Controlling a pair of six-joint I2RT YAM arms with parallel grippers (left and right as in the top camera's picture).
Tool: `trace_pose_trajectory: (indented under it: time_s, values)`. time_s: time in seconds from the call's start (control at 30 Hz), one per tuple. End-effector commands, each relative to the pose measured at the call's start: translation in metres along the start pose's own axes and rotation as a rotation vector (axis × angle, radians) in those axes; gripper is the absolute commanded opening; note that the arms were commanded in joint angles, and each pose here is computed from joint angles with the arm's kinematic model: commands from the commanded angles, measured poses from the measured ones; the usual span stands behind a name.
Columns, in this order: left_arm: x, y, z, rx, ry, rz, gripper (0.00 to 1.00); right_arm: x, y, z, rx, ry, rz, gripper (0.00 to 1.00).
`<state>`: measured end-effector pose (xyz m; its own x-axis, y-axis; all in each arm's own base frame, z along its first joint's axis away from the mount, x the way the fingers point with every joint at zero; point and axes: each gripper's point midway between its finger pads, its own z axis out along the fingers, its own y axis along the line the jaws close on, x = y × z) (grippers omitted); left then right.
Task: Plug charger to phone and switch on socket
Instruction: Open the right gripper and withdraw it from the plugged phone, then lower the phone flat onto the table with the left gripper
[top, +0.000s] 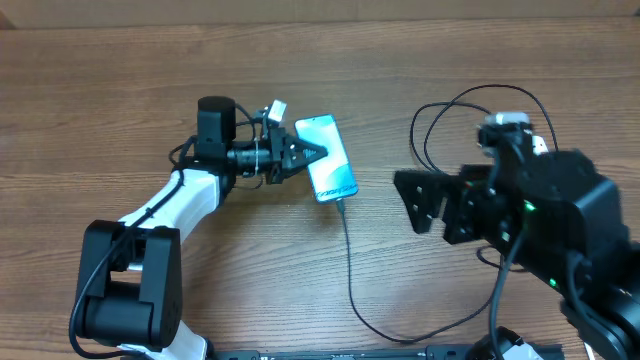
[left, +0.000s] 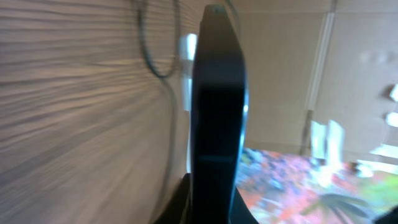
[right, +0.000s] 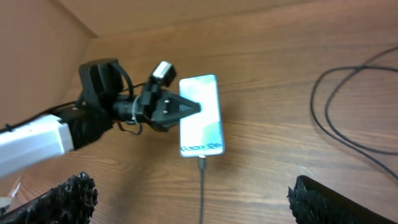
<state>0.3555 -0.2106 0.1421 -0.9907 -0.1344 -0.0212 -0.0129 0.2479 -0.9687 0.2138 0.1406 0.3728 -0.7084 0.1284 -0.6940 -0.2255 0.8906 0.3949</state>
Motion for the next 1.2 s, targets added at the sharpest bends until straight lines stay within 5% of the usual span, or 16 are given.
trace_pose_trajectory:
  time_s: [0.0,0.1,0.53,0.97,1.17]
  values:
    - [-0.018,0.013,-0.012,-0.120,-0.086,0.213,0.04,0.003,-0.004,0.000,0.020,0.019,0.006,1.00]
    - [-0.015,0.037,-0.014,-0.232,-0.093,0.202,0.04,0.011,-0.009,0.003,0.042,0.058,0.007,1.00]
    - [0.028,0.061,-0.009,-0.293,0.093,0.373,0.04,0.018,-0.013,0.026,0.090,0.134,0.045,1.00]
    - [0.032,0.114,0.017,-0.194,0.246,0.231,0.04,0.029,-0.020,0.073,0.178,0.254,0.107,1.00]
    - [0.022,0.139,0.005,-0.436,0.291,0.220,0.04,0.032,-0.029,0.087,0.243,0.273,0.156,1.00]
